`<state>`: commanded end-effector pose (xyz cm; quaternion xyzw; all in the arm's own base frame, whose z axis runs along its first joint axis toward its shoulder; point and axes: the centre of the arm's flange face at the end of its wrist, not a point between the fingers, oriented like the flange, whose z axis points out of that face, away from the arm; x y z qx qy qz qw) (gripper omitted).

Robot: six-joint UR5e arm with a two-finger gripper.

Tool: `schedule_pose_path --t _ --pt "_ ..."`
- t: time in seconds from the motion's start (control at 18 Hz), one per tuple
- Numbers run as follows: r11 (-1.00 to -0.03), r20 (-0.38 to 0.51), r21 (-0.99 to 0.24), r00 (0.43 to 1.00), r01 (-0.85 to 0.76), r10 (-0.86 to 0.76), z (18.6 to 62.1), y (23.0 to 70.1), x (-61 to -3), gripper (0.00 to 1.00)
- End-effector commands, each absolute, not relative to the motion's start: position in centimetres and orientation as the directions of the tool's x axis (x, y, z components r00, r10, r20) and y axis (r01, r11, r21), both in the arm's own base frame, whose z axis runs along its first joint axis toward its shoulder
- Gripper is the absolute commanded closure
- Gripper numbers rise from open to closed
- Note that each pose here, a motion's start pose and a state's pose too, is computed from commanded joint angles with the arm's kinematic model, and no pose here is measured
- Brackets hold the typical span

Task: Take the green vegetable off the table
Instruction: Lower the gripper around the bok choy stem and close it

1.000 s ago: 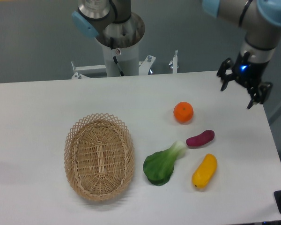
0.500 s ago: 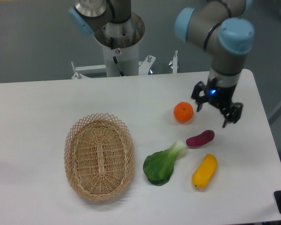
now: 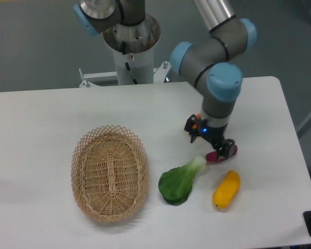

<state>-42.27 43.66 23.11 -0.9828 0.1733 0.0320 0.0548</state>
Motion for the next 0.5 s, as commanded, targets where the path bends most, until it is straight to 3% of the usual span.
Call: schedule_pose_path --t 0.5 --pt "-0.934 -0.058 -0.068 0.936 -0.351 -0.348 19.9 43.9 -41.7 0.00"
